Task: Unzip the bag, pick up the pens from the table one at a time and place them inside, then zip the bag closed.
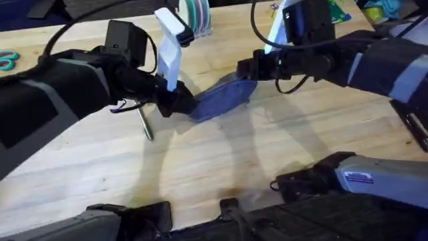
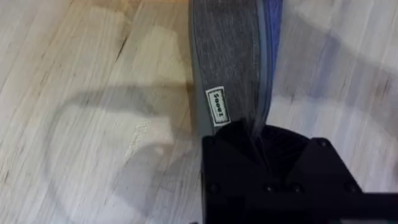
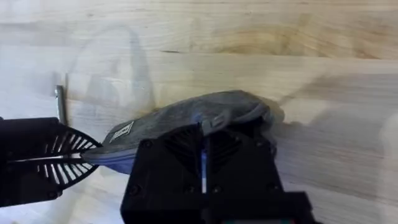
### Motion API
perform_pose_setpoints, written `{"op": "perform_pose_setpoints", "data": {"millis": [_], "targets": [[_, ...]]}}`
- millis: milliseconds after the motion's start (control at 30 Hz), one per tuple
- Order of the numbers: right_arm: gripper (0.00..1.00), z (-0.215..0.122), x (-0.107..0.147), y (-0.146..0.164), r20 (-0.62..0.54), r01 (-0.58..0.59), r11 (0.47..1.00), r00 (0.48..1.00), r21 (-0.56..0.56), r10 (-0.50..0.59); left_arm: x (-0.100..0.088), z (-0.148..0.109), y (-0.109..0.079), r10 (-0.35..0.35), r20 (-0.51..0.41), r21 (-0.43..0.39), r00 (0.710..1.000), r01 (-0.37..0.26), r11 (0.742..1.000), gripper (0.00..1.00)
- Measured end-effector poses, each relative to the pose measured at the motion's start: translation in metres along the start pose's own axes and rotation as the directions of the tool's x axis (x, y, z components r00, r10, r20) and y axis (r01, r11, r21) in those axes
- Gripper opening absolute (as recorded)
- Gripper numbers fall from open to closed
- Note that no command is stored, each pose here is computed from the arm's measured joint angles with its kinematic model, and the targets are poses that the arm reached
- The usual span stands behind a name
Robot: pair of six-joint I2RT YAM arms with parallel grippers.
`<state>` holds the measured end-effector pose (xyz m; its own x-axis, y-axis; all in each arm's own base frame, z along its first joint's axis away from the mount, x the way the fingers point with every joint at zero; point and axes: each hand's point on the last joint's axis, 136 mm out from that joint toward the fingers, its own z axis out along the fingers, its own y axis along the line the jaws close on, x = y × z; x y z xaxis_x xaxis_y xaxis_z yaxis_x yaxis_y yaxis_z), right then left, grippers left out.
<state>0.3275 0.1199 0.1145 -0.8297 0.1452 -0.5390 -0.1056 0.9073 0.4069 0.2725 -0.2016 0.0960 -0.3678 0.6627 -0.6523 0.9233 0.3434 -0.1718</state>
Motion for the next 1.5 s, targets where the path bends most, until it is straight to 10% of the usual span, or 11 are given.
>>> {"op": "perform_pose_setpoints", "data": {"millis": [1067, 1500], "targets": [[0.033, -0.054, -0.020, 0.036, 0.155, 0.069, 0.994, 0.986, -0.087, -0.055, 0.000, 0.000, -0.002, -0.003, 0.001, 0.011, 1.000, 0.003, 1.000, 0.042], [0.032, -0.022, 0.029, 0.114, 0.059, 0.242, 0.946, 0.970, -0.215, -0.235, 0.003, 0.000, -0.001, -0.013, -0.012, 0.006, 1.000, 0.013, 1.000, 0.042]]}}
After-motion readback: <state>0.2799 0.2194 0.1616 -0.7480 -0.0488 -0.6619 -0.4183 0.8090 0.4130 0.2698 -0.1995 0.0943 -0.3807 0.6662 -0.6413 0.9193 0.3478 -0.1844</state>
